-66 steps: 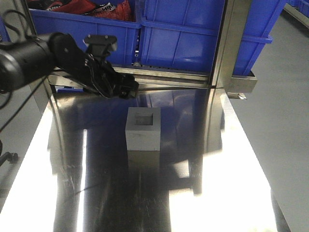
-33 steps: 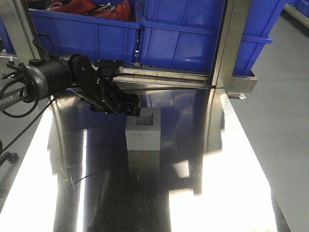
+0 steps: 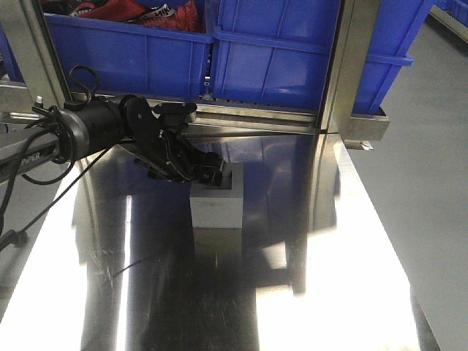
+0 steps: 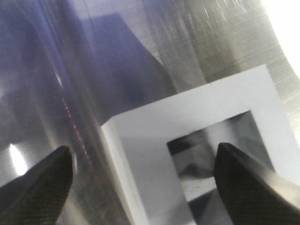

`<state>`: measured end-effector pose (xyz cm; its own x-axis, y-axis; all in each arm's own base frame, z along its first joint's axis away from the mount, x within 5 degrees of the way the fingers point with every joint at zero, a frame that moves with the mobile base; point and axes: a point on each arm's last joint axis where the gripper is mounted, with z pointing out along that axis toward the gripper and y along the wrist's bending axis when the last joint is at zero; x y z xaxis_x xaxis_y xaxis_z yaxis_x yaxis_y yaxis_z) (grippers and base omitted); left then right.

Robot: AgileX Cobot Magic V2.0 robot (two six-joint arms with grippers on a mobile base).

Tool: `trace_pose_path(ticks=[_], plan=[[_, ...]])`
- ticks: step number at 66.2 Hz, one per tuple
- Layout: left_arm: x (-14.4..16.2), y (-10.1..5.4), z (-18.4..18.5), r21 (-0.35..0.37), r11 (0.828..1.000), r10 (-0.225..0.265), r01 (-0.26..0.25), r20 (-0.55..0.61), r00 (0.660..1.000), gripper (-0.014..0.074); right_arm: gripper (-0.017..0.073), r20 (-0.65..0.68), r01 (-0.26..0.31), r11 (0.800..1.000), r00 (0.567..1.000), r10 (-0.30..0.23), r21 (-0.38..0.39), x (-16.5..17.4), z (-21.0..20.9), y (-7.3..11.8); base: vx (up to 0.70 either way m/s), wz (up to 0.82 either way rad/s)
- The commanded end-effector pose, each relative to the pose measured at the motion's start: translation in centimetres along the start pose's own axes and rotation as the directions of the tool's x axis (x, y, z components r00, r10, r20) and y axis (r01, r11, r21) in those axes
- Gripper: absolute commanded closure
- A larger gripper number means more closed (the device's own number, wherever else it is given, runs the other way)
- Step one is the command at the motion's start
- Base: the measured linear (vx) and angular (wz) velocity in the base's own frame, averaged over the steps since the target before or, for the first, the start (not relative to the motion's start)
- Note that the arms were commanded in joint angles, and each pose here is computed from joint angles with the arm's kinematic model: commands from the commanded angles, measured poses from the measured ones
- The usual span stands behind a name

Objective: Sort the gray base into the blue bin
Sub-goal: 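Reach the left gripper down over the gray block's rim, then close the left gripper on the gray block's wall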

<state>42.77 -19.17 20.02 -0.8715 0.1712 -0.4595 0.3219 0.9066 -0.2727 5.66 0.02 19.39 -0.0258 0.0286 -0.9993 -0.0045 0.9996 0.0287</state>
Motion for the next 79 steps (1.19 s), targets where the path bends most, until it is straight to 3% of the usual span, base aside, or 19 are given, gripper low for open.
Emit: trace_pose_path(ticks=[1, 19, 44, 57, 68, 79], plan=[[-1.6, -1.2, -2.9, 0.027, 1.0, 0.003, -0.006, 0.094, 0.996, -0.0001, 0.0564, 0.092, 0.013, 1.0, 0.996, -0.013, 0.0, -0.9, -0.1, 0.0, 0.0, 0.0], [-1.2, -1.3, -2.9, 0.03, 1.0, 0.004, -0.006, 0.051, 0.999, 0.0041, 0.0564, 0.092, 0.013, 1.0, 0.996, -0.013, 0.0, -0.9, -0.1, 0.0, 0.0, 0.0], [-0.7, -1.3, -2.9, 0.034, 0.999, 0.007, -0.007, 0.004, 1.0, 0.0449, 0.0564, 0.092, 0.013, 1.0, 0.996, -0.013, 0.0, -0.9, -0.1, 0.0, 0.0, 0.0], [-0.7, -1.3, -2.9, 0.035, 0.999, 0.009, -0.009, 0.0, 1.0, 0.0585, 0.0564, 0.092, 0.013, 1.0, 0.996, -0.013, 0.0, -0.9, -0.1, 0.0, 0.0, 0.0], [-0.8, -1.5, -3.6, 0.036, 0.999, 0.015, -0.015, 0.007, 1.0, 0.06, 0.0564, 0.092, 0.013, 1.0, 0.996, -0.013, 0.0, -0.9, -0.1, 0.0, 0.0, 0.0], [-1.7, -2.4, -6.9, 0.041, 0.997, 0.058, -0.062, 0.1, 0.993, 0.0599, 0.0564, 0.092, 0.013, 1.0, 0.996, -0.013, 0.0, -0.9, -0.1, 0.0, 0.0, 0.0]])
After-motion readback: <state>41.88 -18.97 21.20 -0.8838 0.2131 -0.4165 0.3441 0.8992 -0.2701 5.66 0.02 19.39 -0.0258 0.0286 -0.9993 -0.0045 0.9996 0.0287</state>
